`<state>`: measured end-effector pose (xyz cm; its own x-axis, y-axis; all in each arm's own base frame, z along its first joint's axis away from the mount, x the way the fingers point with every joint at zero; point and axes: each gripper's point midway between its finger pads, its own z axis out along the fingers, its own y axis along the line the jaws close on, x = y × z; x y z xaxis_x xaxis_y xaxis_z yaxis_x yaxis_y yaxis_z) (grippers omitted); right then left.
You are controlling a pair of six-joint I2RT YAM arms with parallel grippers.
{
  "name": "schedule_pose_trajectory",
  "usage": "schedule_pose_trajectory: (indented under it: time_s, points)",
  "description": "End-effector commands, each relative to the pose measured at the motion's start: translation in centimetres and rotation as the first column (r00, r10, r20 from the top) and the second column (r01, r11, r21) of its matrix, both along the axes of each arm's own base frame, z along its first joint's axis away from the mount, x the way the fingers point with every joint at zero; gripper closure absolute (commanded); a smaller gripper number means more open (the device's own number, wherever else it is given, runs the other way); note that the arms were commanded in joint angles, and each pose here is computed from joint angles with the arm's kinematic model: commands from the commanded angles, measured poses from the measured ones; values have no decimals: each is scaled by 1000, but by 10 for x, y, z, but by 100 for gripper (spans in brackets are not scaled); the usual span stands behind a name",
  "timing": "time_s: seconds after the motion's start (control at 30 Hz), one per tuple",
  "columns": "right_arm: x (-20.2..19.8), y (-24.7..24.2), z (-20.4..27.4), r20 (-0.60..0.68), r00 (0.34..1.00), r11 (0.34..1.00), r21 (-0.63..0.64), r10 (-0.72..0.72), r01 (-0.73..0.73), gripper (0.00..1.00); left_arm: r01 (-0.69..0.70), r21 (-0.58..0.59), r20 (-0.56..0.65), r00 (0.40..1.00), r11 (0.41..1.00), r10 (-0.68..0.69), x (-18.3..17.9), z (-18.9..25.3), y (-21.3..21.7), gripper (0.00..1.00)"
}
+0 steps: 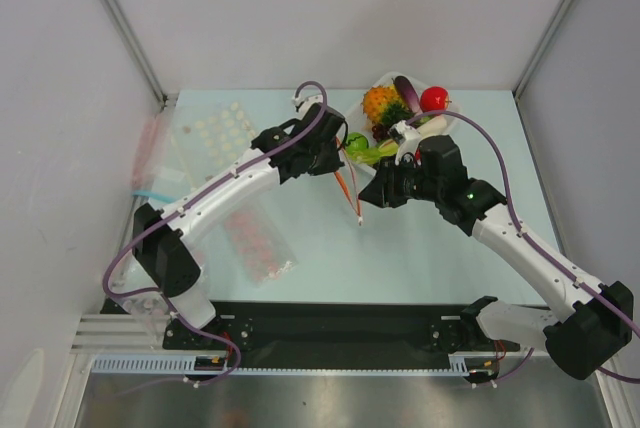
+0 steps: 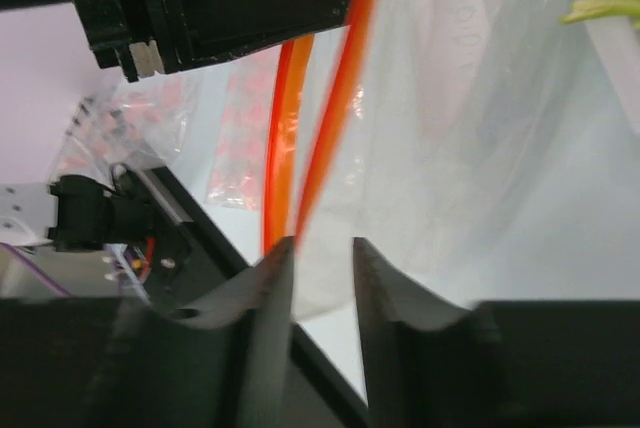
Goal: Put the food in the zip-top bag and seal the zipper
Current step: Open the zipper of the food storage bag at the center of the board.
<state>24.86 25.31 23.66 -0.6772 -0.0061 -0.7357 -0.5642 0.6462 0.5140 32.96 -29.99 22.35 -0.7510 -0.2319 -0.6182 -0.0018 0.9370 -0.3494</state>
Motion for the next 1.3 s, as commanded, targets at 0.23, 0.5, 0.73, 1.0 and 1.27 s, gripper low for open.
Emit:
schedule_pose_trajectory:
  time_s: [0.23,0.5,0.73,1.0,1.27]
  points:
    - [24,2,21,83,996,999,-22,-28,30,50,80,39,102,991,996,-84,-12,38,-12,100]
    - [31,6,30,104,994,999,-2,-39,39,45,120,36,75,990,992,-122,-28,30,-28,100]
    - [34,7,20,78,996,999,-13,-43,45,44,136,27,71,988,990,-138,-34,28,-38,100]
    - [32,4,32,108,992,998,12,-60,60,44,135,29,55,989,990,-137,-36,22,-39,100]
    - [29,0,40,137,988,997,40,-76,71,44,136,19,47,990,991,-137,-37,20,-42,100]
